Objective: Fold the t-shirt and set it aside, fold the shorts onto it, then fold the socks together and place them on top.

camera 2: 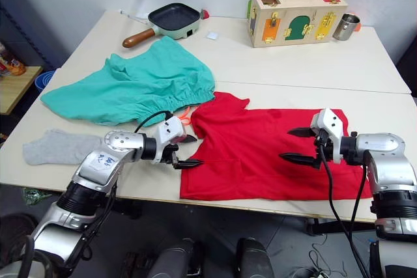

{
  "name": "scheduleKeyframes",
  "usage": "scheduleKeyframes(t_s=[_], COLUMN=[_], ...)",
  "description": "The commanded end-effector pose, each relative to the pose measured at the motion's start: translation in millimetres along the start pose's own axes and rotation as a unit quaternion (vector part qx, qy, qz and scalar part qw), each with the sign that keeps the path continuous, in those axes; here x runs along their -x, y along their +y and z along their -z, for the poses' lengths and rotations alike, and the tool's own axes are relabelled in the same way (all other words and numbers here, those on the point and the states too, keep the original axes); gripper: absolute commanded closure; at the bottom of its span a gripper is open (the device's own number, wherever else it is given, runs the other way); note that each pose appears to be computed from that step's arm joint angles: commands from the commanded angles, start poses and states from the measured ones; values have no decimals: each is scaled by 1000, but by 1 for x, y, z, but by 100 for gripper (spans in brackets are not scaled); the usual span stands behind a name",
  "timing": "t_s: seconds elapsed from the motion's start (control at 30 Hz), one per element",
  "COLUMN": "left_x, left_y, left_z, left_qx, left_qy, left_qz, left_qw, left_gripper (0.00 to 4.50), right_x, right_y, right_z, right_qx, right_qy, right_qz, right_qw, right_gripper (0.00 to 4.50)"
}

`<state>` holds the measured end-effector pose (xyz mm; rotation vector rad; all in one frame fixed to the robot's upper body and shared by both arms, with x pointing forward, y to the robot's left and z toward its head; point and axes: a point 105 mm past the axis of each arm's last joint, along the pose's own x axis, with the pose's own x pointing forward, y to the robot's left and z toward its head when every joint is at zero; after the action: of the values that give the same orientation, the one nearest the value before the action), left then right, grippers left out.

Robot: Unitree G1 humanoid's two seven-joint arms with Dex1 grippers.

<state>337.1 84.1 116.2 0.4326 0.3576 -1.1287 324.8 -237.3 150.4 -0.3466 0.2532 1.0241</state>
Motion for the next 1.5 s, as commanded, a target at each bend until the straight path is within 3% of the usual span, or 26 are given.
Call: scheduleKeyframes(t_s=[0.03, 0.27, 0.33, 0.47, 0.7, 0.8, 0.97, 1.17, 1.23, 1.4, 1.5], left_x=[0, 6, 15, 29, 54, 66, 77, 83, 98, 131, 143], left_y=[5, -3, -3, 0, -6, -10, -20, -5, 6, 13, 23], left_z=[-2, -4, -4, -7, -7, 2, 7, 5, 15, 26, 24], left_qx=[12, 36, 32, 25, 33, 53, 81, 87, 86, 48, 32], left_qy=[3, -14, -12, -11, -5, 7, 4, -33, -19, 26, 34], left_qz=[-20, -3, -3, -17, -38, -49, -54, -104, -120, -101, -105], left_qw=[1000, 999, 999, 999, 999, 997, 995, 990, 989, 993, 993], left_gripper=[181, 398, 448, 448, 448, 450, 450, 450, 404, 263, 168], right_x=[10, 6, 0, -8, -14, -11, 4, 5, -1, 3, 15], right_y=[-1, 3, -6, -27, -23, -24, -31, -27, -18, -6, -7], right_z=[-14, -4, 9, 24, 31, 37, 46, 50, 42, 12, 5], right_qx=[18, 24, 30, 37, 32, 23, 21, 12, 2, -16, -26], right_qy=[-18, -6, 15, 35, 32, 46, 66, 67, 35, -58, -50], right_qz=[12, 14, 48, 123, 124, 138, 176, 173, 145, 93, 80], right_qw=[1000, 1000, 998, 991, 991, 989, 982, 983, 989, 994, 995], right_gripper=[0, 0, 0, 0, 0, 60, 205, 399, 450, 450, 385])
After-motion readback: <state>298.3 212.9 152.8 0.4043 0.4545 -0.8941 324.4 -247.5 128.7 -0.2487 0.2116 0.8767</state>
